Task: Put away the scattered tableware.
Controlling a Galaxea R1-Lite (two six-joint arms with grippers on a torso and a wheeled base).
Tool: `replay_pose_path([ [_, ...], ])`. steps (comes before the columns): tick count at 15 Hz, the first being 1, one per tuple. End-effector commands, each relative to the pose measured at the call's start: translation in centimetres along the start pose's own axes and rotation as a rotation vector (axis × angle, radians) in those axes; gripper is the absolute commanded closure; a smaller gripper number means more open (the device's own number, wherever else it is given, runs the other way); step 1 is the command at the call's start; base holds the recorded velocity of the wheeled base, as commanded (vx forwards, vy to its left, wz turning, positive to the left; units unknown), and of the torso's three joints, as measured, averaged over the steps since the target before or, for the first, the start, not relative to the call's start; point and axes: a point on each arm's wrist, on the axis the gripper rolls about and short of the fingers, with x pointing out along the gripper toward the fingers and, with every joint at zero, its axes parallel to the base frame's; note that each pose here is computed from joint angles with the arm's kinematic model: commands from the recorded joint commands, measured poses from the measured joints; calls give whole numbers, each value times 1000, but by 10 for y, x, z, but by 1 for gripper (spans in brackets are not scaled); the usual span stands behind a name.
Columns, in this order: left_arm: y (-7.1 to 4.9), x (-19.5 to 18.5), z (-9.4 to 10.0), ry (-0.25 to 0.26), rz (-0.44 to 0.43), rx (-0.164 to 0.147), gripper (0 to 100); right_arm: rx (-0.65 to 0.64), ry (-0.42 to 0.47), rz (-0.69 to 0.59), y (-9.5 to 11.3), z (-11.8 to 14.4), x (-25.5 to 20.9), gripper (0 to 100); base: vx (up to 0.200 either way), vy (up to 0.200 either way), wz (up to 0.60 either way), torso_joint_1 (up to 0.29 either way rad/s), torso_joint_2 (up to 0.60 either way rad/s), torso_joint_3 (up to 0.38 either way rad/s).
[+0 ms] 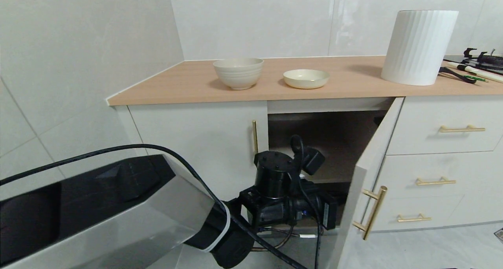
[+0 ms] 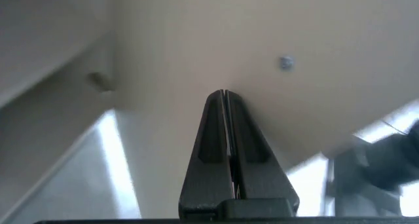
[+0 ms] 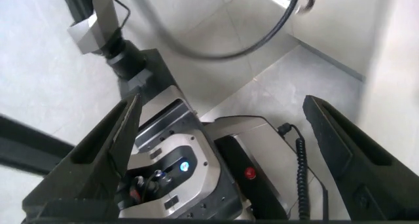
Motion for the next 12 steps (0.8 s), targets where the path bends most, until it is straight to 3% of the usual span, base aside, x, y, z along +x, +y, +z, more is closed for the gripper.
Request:
replay_pose_path([
  [1, -22, 7, 2, -3, -55, 18, 100, -10, -11, 12, 4, -1, -5, 0, 0, 0, 0, 0, 0, 0],
  [5, -36, 16, 3, -5, -95, 28, 100, -28, -22, 52, 8, -1, -9, 0, 0, 0, 0, 0, 0, 0],
  [6, -47, 20, 6, 2, -125, 16, 100, -31, -24, 54, 8, -1, -9, 0, 0, 0, 0, 0, 0, 0],
  [8, -84, 38, 15, 32, -228, 5, 100, -36, -17, 85, 10, -1, -9, 0, 0, 0, 0, 0, 0, 0],
  [9, -93, 40, 13, 43, -238, 3, 100, -44, -24, 94, 11, 0, -10, 0, 0, 0, 0, 0, 0, 0],
  [10, -94, 38, 15, 30, -228, 4, 100, -46, -27, 94, 12, 0, -11, 0, 0, 0, 0, 0, 0, 0],
  [11, -72, 22, 30, -23, -148, -19, 100, -45, -26, 94, 11, 0, -11, 0, 0, 0, 0, 0, 0, 0],
  [12, -58, 8, 41, -50, -111, -47, 100, -42, -22, 93, 11, 0, -10, 0, 0, 0, 0, 0, 0, 0],
])
